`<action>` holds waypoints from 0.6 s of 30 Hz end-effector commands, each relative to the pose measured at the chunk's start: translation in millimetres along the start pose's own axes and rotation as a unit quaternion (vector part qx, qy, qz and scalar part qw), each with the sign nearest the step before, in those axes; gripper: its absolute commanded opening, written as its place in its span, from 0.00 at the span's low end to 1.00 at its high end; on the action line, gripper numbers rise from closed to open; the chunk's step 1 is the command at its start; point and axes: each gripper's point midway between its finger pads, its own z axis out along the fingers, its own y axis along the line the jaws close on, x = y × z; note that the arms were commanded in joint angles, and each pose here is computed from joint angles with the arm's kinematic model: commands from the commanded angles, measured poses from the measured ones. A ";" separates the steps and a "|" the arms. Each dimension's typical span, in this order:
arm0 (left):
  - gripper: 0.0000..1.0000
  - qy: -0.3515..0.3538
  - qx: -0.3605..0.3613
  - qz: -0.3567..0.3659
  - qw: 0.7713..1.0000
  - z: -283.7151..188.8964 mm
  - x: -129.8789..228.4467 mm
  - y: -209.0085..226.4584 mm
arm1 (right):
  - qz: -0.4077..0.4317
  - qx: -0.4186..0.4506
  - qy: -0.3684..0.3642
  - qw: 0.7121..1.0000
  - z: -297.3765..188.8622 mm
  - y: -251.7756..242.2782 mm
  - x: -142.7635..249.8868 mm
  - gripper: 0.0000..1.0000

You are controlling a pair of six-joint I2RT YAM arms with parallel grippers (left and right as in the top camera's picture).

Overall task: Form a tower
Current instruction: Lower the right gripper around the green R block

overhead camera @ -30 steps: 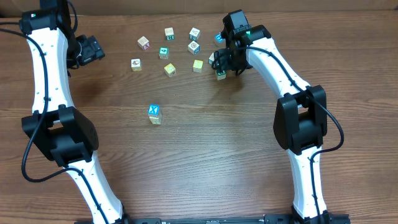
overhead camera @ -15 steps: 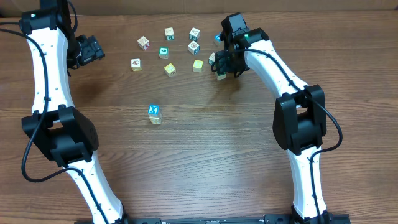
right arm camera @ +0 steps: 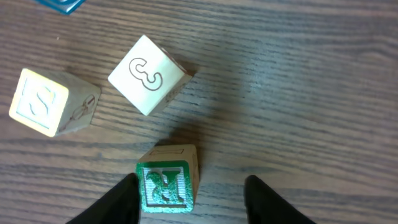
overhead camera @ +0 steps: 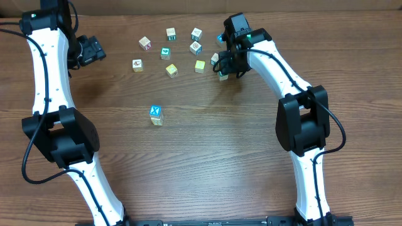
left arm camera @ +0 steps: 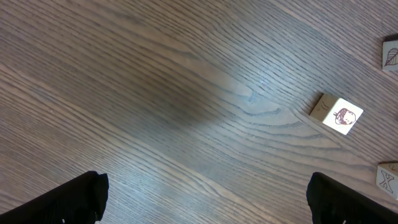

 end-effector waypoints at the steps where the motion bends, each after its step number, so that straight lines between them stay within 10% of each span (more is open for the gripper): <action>1: 1.00 -0.009 0.003 -0.001 1.000 -6.2 -1.8 -4.6 | -0.003 -0.028 0.010 1.000 4.0 11.6 4.9 0.57; 18: 1.00 -0.009 0.003 -0.001 1.000 -6.2 -1.8 -4.6 | -0.016 -0.029 0.013 0.999 20.5 9.9 14.3 0.55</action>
